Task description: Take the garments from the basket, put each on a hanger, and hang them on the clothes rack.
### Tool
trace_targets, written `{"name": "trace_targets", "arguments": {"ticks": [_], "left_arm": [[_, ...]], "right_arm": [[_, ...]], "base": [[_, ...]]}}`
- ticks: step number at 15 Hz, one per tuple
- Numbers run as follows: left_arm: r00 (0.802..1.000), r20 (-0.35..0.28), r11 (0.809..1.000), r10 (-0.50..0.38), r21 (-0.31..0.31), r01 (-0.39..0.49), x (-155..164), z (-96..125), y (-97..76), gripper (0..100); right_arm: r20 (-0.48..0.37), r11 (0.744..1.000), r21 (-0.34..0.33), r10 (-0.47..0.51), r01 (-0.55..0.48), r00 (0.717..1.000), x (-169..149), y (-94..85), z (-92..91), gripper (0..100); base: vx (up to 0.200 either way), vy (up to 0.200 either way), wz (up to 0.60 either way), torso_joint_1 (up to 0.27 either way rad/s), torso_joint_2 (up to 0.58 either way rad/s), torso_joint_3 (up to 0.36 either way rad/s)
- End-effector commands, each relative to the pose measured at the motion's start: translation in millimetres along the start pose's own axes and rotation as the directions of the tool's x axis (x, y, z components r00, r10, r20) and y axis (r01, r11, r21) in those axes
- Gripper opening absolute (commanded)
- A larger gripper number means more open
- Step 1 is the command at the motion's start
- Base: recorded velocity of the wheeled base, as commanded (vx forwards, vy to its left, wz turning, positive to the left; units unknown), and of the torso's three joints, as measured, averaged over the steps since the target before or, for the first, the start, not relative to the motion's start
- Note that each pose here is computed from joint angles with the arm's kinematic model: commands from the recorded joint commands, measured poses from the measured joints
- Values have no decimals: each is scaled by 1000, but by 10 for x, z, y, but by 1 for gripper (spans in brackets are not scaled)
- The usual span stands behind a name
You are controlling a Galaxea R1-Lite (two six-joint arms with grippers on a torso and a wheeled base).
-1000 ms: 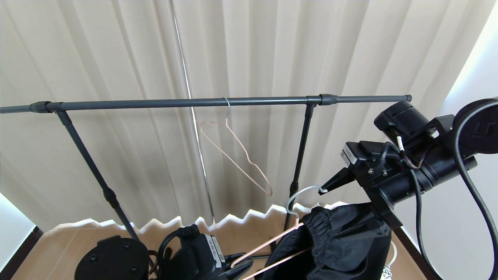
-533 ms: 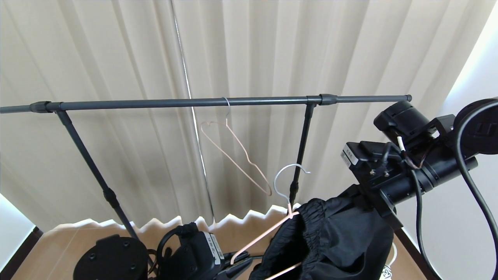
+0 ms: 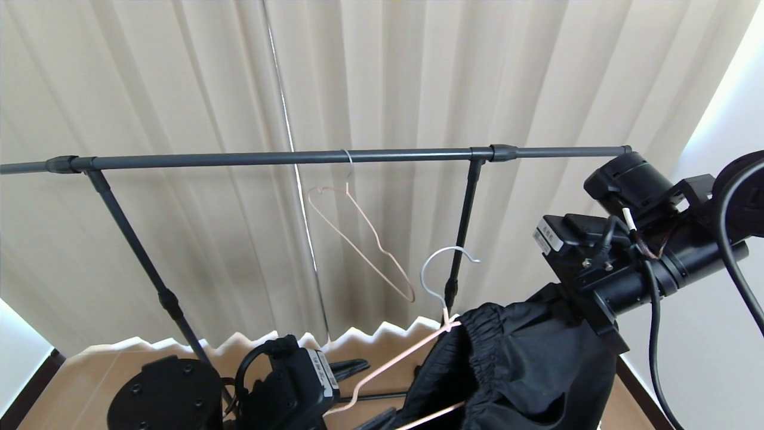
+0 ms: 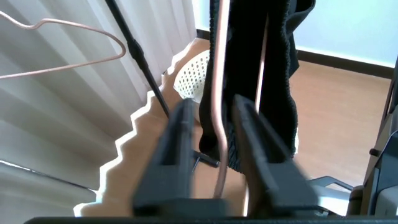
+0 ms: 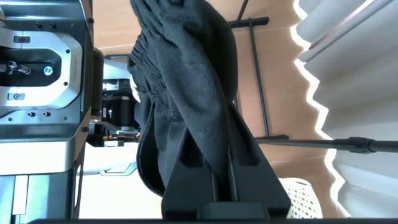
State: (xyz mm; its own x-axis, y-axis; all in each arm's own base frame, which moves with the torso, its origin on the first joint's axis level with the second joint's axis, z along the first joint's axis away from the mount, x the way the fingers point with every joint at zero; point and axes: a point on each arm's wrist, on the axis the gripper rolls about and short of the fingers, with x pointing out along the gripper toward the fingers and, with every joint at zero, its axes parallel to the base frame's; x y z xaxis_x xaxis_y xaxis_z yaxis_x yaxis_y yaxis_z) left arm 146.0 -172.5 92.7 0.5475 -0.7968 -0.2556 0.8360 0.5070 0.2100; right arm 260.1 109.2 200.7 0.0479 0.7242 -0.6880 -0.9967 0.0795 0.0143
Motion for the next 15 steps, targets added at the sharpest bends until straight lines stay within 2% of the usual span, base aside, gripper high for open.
{"name": "trace_targets", "arguments": {"ticks": [1, 2, 4, 6, 8, 10, 11, 12, 14, 15], "left_arm": [[1000, 1, 1000, 0, -1, 0, -14, -7, 0, 100], [999, 40, 1000, 22, -4, -22, -67, 6, 29, 100], [993, 90, 997, 79, -26, -77, -225, 2, 103, 100], [986, 118, 992, 120, -63, -113, -381, 23, 153, 100], [980, 129, 986, 154, -89, -143, -476, 33, 193, 100], [966, 155, 970, 205, -163, -180, -590, 68, 260, 100], [961, 141, 956, 239, -208, -208, -607, 51, 305, 100], [960, 118, 949, 254, -222, -223, -606, 24, 325, 100], [959, -8, 918, 283, -286, -273, -577, -85, 327, 100], [959, -8, 918, 283, -286, -273, -577, -85, 327, 100]], "right_arm": [[4, 1000, -7, -4, 4, 1000, -34, 47, 8, 0], [5, 1000, -6, -6, 6, 1000, -66, 120, -5, 0], [11, 999, 9, -36, 36, 999, -147, 116, -34, 0], [13, 996, 45, -74, 73, 997, -241, 82, -94, 0], [16, 993, 52, -110, 109, 994, -329, 82, -102, 0], [46, 983, 56, -178, 175, 983, -459, 130, -31, 0], [57, 970, 54, -239, 236, 969, -527, 160, 19, 0], [53, 961, 58, -273, 270, 961, -551, 174, 31, 0], [76, 932, 84, -359, 353, 930, -550, 226, -6, 0], [76, 932, 84, -359, 353, 930, -550, 226, -6, 0]], "base": [[0, 0, 0, 0, 0, 0], [0, 0, 0, 0, 0, 0], [0, 0, 0, 0, 0, 0], [0, 0, 0, 0, 0, 0], [0, 0, 0, 0, 0, 0], [0, 0, 0, 0, 0, 0], [0, 0, 0, 0, 0, 0], [0, 0, 0, 0, 0, 0], [0, 0, 0, 0, 0, 0], [0, 0, 0, 0, 0, 0]]}}
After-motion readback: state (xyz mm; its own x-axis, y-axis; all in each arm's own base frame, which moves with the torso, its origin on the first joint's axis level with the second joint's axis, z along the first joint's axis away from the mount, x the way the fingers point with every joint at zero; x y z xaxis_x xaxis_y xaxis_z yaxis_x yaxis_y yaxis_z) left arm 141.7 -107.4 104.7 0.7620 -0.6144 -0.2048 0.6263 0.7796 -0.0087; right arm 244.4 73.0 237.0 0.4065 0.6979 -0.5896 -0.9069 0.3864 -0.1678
